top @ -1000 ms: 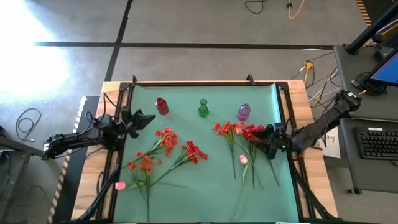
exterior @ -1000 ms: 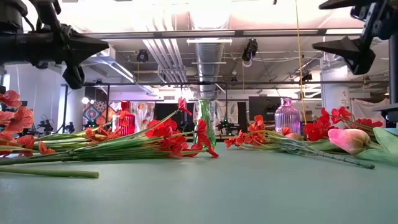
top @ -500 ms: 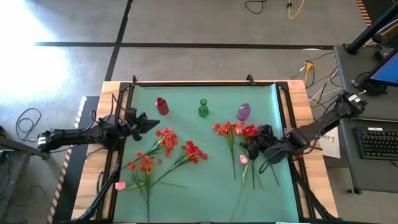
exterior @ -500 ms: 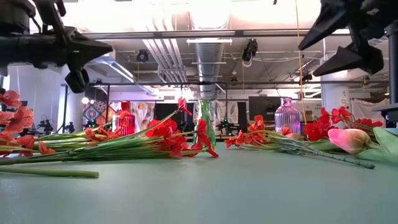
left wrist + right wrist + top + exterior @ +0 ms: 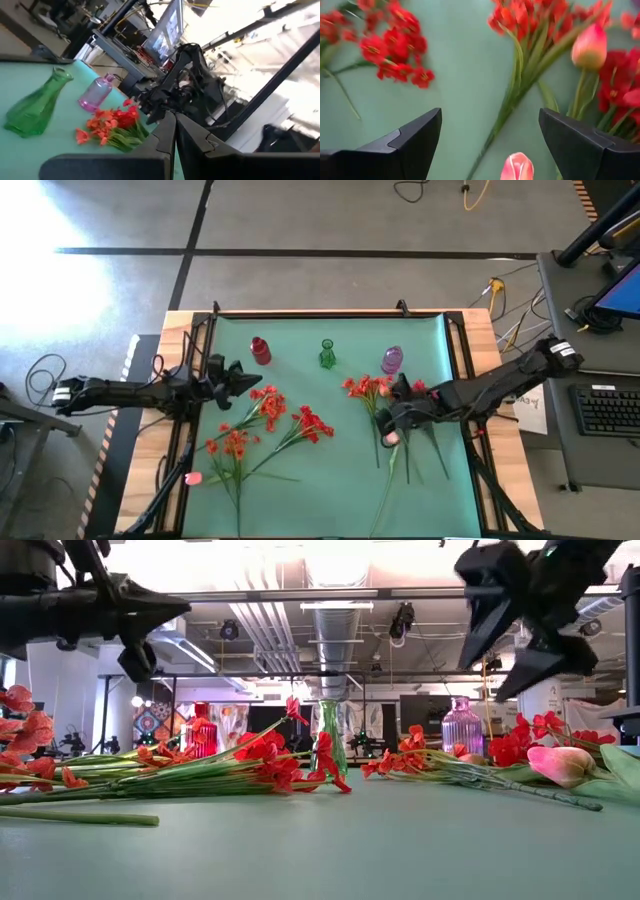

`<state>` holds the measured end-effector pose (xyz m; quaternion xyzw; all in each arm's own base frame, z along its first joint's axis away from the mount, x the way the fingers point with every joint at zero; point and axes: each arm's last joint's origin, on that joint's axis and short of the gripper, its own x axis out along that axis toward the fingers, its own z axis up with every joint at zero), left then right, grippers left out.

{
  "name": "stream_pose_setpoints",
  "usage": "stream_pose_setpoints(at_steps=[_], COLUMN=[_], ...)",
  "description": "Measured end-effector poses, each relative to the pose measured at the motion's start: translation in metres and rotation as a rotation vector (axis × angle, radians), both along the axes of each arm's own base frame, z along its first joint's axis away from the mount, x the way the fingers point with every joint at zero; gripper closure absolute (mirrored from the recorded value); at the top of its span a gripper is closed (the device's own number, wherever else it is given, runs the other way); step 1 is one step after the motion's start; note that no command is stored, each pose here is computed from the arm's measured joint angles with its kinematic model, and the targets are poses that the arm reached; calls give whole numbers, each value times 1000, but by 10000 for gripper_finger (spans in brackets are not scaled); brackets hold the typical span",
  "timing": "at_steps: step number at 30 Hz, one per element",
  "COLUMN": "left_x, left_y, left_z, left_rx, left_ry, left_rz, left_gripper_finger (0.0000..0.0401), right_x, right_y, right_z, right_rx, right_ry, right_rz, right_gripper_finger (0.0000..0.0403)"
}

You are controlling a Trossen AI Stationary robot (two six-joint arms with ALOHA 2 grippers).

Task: Sort flowers into vase by color
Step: Put the middle right orange flower in the green flower vase

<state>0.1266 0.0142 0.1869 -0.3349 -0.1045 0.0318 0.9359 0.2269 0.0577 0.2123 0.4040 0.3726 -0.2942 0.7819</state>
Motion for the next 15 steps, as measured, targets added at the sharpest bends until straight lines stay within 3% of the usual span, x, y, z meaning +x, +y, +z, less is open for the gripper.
stream_pose_setpoints(at_steps=[3, 8, 15], left_x=[3, 6, 9], left_y=[0, 1, -3], left_z=[-4, -5, 2], left_rx=[106, 117, 117], left_ry=[47, 53, -30], left_rz=[19, 27, 4], left_gripper_finger=[401, 401, 401], right_x=[6, 12, 21], right_y=[-11, -24, -26], right_z=[-7, -15, -27], right_rx=[74, 130, 113], right_ry=[47, 95, 146], right_rz=[-10, -25, -23], right_gripper_finger=[78, 78, 78])
